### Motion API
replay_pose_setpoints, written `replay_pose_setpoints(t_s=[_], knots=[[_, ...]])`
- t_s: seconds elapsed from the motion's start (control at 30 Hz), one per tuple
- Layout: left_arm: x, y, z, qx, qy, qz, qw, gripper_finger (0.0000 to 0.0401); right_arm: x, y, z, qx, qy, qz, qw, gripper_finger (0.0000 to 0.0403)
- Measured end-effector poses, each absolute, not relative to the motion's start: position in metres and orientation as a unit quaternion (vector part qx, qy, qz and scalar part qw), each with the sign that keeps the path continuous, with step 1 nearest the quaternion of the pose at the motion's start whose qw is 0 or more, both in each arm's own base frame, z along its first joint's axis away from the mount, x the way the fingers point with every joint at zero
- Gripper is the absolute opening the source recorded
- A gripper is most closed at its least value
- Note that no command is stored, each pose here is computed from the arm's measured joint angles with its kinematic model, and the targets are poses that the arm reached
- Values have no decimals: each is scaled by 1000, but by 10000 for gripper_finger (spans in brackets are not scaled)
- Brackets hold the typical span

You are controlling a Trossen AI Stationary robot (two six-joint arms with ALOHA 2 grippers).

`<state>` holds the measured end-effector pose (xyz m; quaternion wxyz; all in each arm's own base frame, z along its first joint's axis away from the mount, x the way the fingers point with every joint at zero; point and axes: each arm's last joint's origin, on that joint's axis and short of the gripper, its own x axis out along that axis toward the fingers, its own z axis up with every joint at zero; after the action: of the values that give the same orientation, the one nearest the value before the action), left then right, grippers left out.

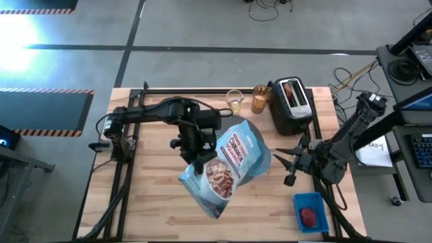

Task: Arrange a breakfast setting
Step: Pour the cereal from the cereal box into the blue bowl

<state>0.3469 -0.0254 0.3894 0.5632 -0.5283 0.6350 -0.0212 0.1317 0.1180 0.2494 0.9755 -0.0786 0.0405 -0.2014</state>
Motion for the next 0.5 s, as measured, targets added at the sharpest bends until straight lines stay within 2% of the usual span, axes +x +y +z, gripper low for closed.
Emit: replay_pose_setpoints(t_s=[0.23, 0.5], knots=[[348, -19, 389, -544, 630, -13, 554, 93, 129, 119, 249, -88, 40, -219, 971, 76], [358, -19, 384, -577, 632, -39, 516, 93, 129, 118, 249, -103, 43, -226, 968, 68]])
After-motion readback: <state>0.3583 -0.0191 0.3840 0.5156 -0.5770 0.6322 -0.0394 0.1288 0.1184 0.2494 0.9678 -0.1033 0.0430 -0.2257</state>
